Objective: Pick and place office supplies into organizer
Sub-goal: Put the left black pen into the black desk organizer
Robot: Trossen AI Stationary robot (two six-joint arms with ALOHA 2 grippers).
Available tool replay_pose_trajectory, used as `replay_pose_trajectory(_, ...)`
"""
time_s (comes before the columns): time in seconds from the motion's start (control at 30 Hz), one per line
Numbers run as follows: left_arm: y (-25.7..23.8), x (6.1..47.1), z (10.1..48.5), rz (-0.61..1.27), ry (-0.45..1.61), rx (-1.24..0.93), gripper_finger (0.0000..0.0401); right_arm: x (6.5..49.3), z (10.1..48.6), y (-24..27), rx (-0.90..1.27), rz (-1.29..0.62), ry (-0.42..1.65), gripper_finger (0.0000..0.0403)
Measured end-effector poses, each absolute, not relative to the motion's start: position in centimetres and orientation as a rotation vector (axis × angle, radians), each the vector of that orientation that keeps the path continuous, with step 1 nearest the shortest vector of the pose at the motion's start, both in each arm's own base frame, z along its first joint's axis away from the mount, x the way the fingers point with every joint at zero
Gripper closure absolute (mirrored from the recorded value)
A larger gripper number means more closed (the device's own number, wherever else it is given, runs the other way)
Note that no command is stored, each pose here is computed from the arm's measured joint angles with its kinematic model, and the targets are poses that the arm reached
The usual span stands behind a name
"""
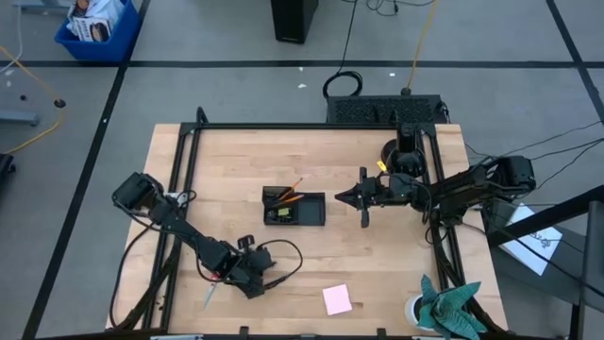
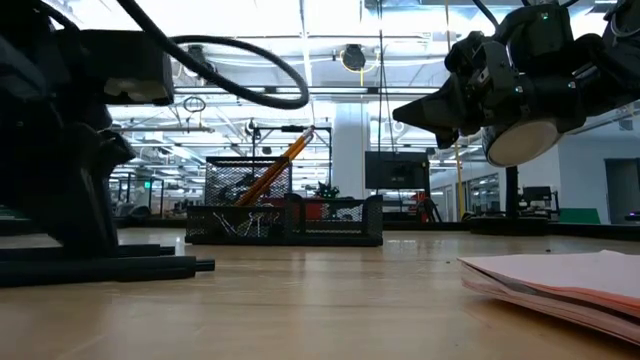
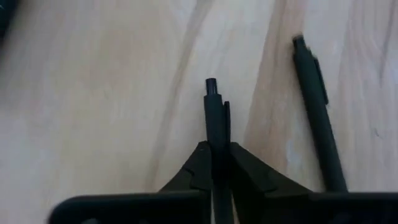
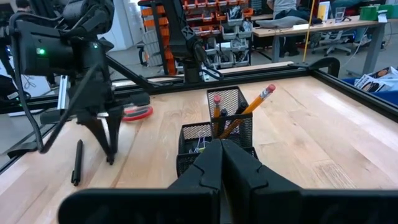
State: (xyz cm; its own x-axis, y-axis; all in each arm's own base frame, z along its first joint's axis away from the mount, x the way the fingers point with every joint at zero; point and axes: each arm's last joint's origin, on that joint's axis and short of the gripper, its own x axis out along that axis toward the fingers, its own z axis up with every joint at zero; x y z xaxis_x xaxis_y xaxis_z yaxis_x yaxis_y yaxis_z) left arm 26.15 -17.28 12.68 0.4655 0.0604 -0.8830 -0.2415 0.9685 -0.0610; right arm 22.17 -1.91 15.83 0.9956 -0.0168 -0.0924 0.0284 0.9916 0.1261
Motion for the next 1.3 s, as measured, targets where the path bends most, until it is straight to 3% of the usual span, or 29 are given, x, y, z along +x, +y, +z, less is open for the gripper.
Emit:
replay_pose_trajectory(0.37,-16.5,27.2,16.2,0.259,0.767,-0.046,0.0391,22.2,15.8,-1.9,0.128,-0.023,0.091,0.0403)
replay_pose_trajectory(0.67,-15.4,28.1,22.9,0.314,0.365,0.098,0.0378,22.2,15.8,-1.9,0.128,-0.023,0.091,0.0403)
replay_pose_trajectory(0.77,-13.7,27.5,24.5,0.304,0.309,0.191,0.0387,22.2,15.8,-1.9,0.132,-0.022,0.091,0.0403)
replay_pose_trajectory(0.9,-9.6,26.1,26.1,0.295,0.256,0.140,0.0393,22.2,15.8,-1.9,0.156,-0.023,0.091,0.0403)
replay_pose_trajectory(1.13,-4.1,24.7,25.6,0.092,-0.011,0.090,0.0390,22.2,15.8,-1.9,0.151,-0.022,0.090,0.0403)
replay_pose_trajectory(1.3,-0.7,24.5,23.9,0.182,-0.078,0.008,0.0393,22.2,15.9,-1.9,0.146,-0.022,0.081,0.0403)
